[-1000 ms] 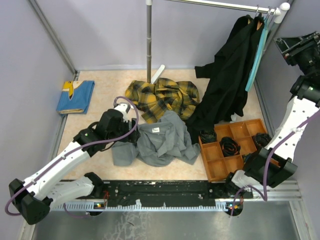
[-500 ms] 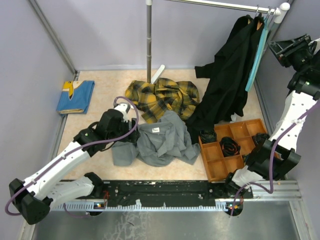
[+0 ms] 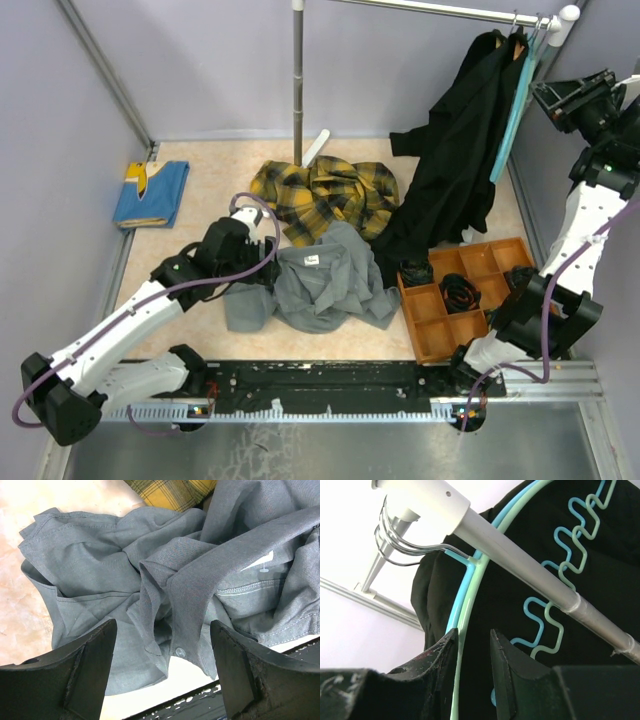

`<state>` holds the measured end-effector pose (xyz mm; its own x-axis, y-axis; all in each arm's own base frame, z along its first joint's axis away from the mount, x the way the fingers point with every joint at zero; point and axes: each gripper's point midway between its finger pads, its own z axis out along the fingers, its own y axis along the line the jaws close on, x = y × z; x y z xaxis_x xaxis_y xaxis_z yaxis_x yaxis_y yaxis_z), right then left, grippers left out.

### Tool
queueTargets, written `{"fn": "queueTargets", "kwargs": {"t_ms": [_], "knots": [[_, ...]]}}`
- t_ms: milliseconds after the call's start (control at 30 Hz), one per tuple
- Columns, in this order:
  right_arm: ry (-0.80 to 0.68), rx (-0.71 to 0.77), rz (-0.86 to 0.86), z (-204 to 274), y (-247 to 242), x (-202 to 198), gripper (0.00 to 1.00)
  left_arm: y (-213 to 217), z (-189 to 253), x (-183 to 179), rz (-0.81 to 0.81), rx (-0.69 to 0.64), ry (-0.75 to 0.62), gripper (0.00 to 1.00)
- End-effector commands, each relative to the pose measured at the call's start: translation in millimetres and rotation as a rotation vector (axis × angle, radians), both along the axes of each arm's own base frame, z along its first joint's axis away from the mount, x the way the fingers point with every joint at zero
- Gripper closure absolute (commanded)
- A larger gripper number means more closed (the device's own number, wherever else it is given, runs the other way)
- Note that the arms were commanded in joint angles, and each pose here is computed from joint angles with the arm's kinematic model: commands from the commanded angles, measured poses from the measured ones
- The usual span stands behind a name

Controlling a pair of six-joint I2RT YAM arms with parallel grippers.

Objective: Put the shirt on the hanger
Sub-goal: Pick up the hanger from the clothesline.

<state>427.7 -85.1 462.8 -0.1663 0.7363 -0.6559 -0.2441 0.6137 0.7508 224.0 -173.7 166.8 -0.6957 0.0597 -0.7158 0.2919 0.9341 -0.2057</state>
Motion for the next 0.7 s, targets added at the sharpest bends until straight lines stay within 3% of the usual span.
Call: {"fn": "queueTargets", "kwargs": {"t_ms": [0, 667], "knots": [[-0.073, -0.033, 0.050, 16.6, 12.8, -4.4, 0.67, -1.4, 0.4, 3.6, -0.003, -0.003, -0.012, 0.19], [-0.052, -0.024, 0.083, 6.5, 19.0, 1.9, 0.72, -2.7, -2.6, 3.5, -0.010, 0.003, -0.001, 0.19]]}}
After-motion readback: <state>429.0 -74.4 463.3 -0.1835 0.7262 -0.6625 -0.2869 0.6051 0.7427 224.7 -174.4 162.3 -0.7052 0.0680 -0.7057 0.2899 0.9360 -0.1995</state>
